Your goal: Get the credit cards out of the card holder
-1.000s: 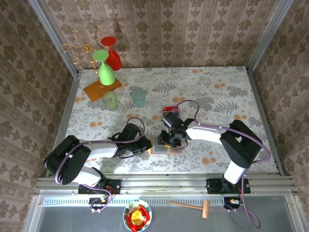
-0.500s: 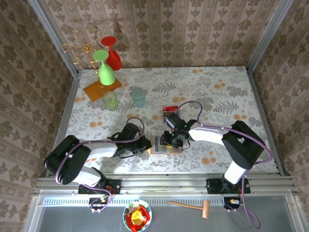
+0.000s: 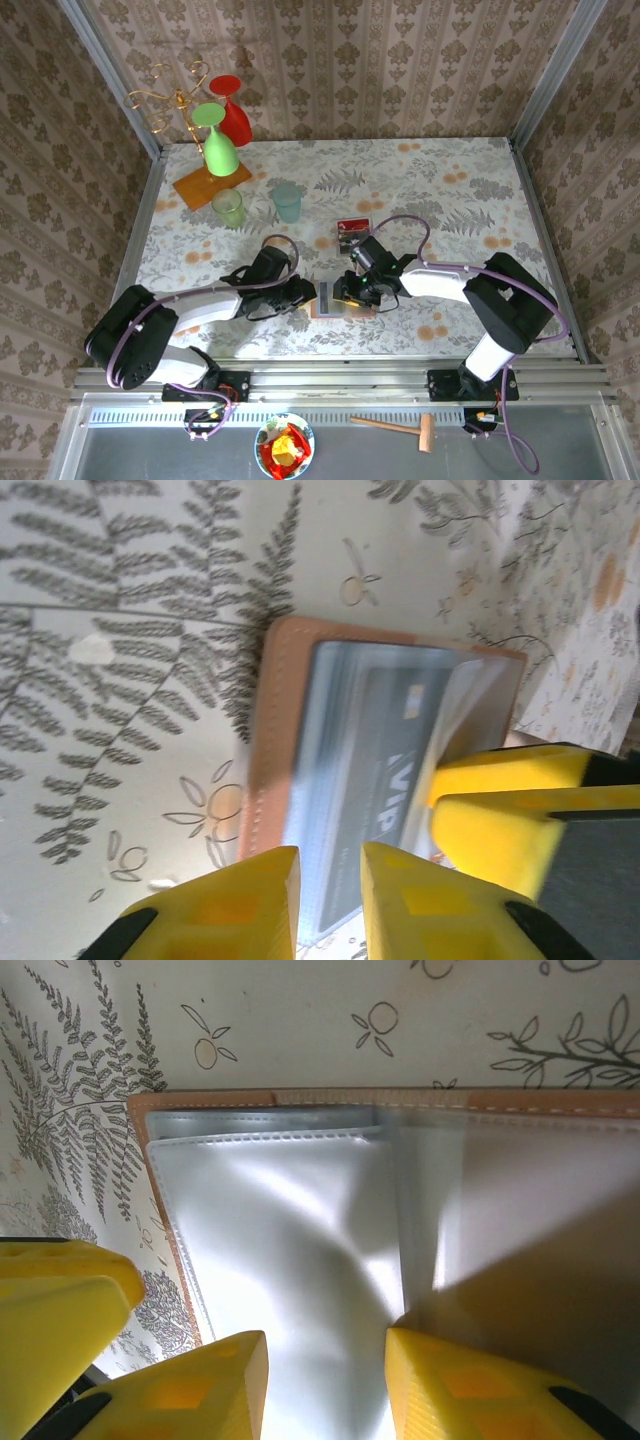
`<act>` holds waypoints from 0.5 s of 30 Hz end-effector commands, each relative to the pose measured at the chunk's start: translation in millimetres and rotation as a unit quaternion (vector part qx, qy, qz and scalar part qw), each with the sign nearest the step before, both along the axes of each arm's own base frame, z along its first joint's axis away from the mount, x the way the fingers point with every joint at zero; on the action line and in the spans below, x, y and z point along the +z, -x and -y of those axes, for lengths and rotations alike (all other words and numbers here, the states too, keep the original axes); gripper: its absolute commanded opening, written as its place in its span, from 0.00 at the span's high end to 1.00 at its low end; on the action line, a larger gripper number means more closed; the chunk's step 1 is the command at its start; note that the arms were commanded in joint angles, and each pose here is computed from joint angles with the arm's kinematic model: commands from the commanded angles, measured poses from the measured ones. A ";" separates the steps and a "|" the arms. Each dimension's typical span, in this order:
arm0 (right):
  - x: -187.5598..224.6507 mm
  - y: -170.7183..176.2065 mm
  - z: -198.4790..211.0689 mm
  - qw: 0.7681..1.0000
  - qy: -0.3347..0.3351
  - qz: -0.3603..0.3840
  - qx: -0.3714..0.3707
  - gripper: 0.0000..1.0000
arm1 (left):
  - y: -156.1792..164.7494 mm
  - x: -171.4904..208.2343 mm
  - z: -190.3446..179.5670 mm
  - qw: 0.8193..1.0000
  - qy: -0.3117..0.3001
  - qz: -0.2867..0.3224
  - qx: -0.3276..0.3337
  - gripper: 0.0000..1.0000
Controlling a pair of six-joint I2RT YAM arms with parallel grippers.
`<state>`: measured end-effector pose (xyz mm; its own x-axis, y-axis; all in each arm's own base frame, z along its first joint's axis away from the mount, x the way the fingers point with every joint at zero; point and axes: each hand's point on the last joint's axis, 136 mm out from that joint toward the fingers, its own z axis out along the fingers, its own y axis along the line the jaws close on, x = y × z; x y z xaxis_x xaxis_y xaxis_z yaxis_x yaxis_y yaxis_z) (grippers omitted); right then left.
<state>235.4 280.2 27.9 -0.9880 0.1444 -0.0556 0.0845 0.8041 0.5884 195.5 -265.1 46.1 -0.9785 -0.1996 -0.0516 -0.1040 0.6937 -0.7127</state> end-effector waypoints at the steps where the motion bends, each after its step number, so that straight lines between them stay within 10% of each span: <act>1: 5.1 -0.7 -2.7 1.000 -0.026 -0.003 -0.010 0.61 | -3.8 12.8 8.7 1.000 0.011 0.012 -0.012 0.75; 15: 4.6 -0.6 2.5 0.999 -0.027 -0.003 -0.016 0.62 | -8.1 7.5 30.0 0.999 0.019 0.002 -0.034 0.75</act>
